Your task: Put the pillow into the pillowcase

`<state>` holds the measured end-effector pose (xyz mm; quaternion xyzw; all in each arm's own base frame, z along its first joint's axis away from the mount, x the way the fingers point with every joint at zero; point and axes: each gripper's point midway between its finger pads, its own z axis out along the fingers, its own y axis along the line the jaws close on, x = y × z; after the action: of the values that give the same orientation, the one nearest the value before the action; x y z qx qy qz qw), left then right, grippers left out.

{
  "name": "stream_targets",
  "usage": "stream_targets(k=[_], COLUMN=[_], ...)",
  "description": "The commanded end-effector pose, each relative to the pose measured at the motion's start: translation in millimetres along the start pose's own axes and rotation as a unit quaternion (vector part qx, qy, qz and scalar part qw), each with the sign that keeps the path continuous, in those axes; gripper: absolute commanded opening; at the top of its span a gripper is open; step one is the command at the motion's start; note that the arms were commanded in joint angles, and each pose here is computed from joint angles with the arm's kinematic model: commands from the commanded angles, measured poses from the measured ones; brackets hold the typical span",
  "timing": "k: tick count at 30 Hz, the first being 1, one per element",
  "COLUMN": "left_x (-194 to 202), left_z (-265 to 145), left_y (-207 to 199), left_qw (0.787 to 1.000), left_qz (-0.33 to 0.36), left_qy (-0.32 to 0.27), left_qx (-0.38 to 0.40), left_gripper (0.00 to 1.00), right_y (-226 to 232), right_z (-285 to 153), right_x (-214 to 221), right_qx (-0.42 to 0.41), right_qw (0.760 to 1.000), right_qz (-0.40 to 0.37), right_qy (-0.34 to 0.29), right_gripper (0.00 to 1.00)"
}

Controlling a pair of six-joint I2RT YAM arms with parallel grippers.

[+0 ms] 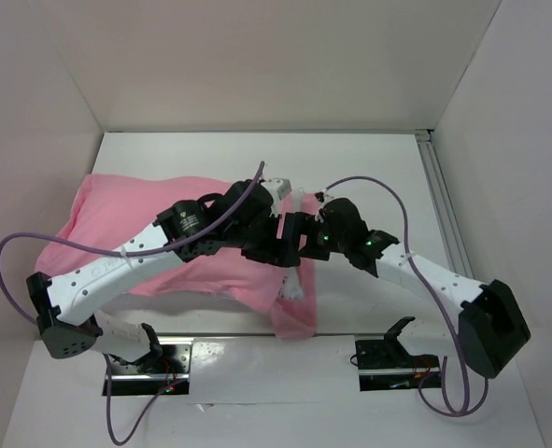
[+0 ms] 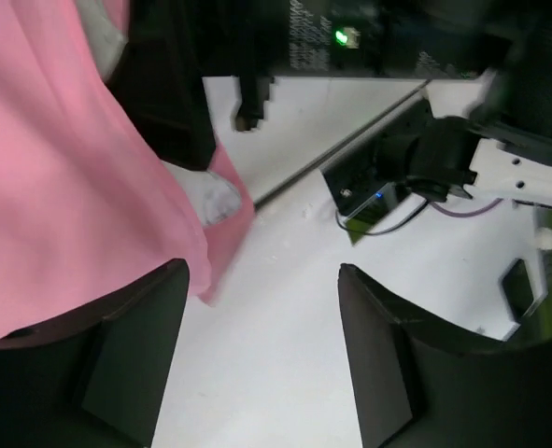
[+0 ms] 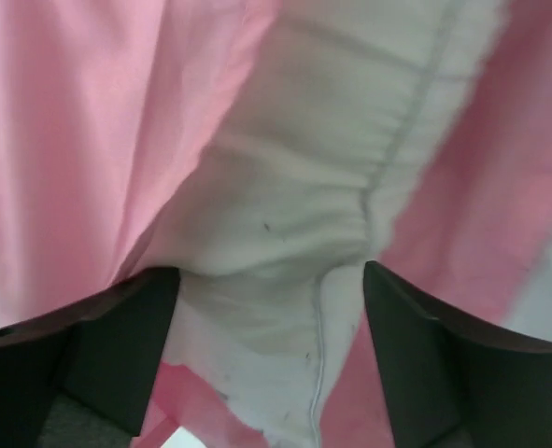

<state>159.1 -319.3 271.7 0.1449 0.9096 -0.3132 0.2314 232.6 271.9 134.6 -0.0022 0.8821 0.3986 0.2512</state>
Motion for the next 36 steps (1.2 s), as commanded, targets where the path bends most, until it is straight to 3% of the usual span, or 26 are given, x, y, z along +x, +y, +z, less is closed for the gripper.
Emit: stream_targets(k=[1, 7, 8, 10, 11, 12, 17, 24, 25, 28, 29, 32, 35, 36], left_x=[-29.7, -58.5, -64.9, -63.7, -77.9, -66.4, -64.3, -29.2, -26.0, -18.9, -20.8, -36.7, -65.3, -75.7], left_z=[-17.0, 12.5, 25.3, 41.4, 41.6, 63.4, 92.3, 130.6, 134.0, 145.9, 145.1, 133.8, 102.9, 92.0], left_y=[7.0, 35.9, 47.9, 47.6, 44.2, 53.2, 82.7, 144.4, 150.4, 164.9, 165.4, 162.4, 136.9, 120.8], left_qw=[0.997, 0.979, 0.966, 0.955, 0.950, 0.939, 0.899, 0.838, 0.830, 0.815, 0.813, 0.820, 0.848, 0.872], left_qz=[0.030, 0.056, 0.057, 0.075, 0.077, 0.090, 0.118, 0.146, 0.154, 0.170, 0.173, 0.162, 0.159, 0.143], left_qy=[-0.042, -0.045, -0.049, -0.042, -0.060, -0.031, -0.031, 0.011, 0.016, 0.038, 0.034, 0.020, -0.002, -0.010], left_qx=[-0.054, -0.189, -0.249, -0.284, -0.296, -0.330, -0.420, -0.526, -0.536, -0.553, -0.555, -0.549, -0.505, -0.468], left_gripper=[0.80, 0.82, 0.88, 0.93, 0.93, 0.95, 0.98, 0.98, 0.95, 0.74, 0.46, 0.01, 0.00, 0.00], right_y=[-30.9, -93.9, -98.2, -107.0, -109.1, -112.8, -124.9, -138.1, -136.8, -136.4, -134.3, -132.3, -130.1, -127.0], right_z=[-48.1, -122.9, -125.8, -134.9, -139.3, -142.1, -151.1, -152.9, -151.8, -151.7, -150.3, -149.0, -145.1, -143.2], right_x=[-30.6, -57.3, -57.2, -61.5, -61.8, -63.9, -60.8, -57.6, -56.9, -57.2, -59.1, -60.7, -67.5, -69.0], right_qx=[0.138, 0.325, 0.332, 0.344, 0.347, 0.350, 0.352, 0.335, 0.331, 0.321, 0.315, 0.309, 0.298, 0.288], right_qw=[0.988, 0.937, 0.934, 0.928, 0.926, 0.924, 0.922, 0.927, 0.929, 0.932, 0.934, 0.936, 0.939, 0.943], right_qz=[-0.032, 0.011, 0.016, 0.033, 0.038, 0.043, 0.067, 0.090, 0.091, 0.097, 0.095, 0.094, 0.092, 0.085], right_qy=[-0.061, -0.130, -0.130, -0.140, -0.143, -0.145, -0.146, -0.140, -0.137, -0.140, -0.142, -0.144, -0.145, -0.144], right_gripper=[0.88, 0.96, 0.96, 0.97, 0.97, 0.97, 0.98, 0.98, 0.98, 0.98, 0.98, 0.98, 0.98, 0.98])
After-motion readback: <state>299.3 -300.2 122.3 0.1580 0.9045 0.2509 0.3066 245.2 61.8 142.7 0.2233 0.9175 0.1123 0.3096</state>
